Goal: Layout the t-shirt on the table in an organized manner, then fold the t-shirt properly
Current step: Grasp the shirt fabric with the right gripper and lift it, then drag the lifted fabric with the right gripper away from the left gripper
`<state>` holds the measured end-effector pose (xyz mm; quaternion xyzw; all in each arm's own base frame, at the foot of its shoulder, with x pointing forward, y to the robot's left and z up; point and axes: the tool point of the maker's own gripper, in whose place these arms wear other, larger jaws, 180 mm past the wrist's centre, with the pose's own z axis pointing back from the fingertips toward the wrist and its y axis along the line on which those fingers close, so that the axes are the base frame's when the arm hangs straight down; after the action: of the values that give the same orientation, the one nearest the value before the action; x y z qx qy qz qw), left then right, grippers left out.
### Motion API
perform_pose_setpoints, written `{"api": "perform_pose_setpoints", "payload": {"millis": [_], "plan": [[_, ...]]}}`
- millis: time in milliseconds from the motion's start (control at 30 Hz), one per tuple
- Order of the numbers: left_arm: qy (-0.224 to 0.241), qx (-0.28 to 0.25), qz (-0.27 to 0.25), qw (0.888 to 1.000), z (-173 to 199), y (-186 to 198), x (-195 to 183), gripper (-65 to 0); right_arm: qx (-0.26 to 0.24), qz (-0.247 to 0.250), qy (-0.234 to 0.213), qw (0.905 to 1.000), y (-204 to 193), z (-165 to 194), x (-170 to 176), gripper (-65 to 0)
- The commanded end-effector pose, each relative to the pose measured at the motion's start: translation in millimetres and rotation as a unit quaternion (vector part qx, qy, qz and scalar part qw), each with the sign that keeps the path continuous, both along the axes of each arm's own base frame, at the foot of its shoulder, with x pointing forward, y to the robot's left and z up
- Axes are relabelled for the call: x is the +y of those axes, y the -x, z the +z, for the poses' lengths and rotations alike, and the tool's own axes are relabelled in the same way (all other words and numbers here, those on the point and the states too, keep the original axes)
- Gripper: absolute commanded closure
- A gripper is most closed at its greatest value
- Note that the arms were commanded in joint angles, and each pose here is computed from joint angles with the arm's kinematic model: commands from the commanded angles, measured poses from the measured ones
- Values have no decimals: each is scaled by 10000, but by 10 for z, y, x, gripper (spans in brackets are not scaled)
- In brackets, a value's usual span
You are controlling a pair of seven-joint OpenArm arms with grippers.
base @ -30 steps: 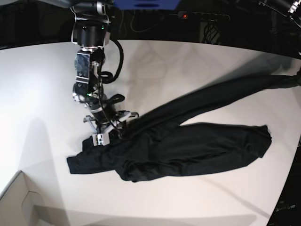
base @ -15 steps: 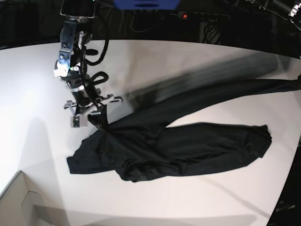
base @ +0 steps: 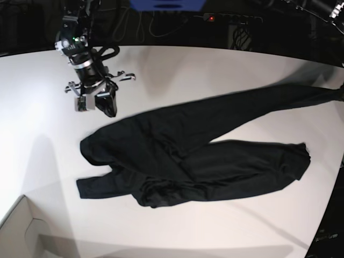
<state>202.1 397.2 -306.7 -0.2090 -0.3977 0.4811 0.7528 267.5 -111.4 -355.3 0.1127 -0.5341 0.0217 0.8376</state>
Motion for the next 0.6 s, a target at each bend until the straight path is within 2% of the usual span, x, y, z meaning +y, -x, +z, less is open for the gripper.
{"api": "perform_pose_setpoints", "payload": {"millis": [0, 100, 200, 333, 433, 500, 567], "plan": [[-76, -237, 5, 9997, 159, -60, 45, -1, -216, 22, -105, 9997, -84, 90, 31, 0], [-79, -222, 7, 9997, 154, -54, 46, -1, 98, 214, -96, 9997, -155, -43, 135, -23], [-79, -222, 7, 9997, 154, -54, 46, -1, 403, 313, 22, 9987, -278, -116, 128, -122], [-73, -214, 16, 9997, 148, -46, 50, -1, 776, 372, 91, 9963, -369, -213, 123, -296], [-78, -213, 4, 9997, 147, -49, 46, -1, 852, 391, 52, 9956, -437, -267, 140, -415], [-78, -213, 4, 9997, 147, -49, 46, -1, 900, 414, 24, 9951, -462, -307, 161, -456], [-78, -213, 4, 9997, 147, -49, 46, -1, 933, 431, -9, 9947, -506, -341, 179, -465]]}}
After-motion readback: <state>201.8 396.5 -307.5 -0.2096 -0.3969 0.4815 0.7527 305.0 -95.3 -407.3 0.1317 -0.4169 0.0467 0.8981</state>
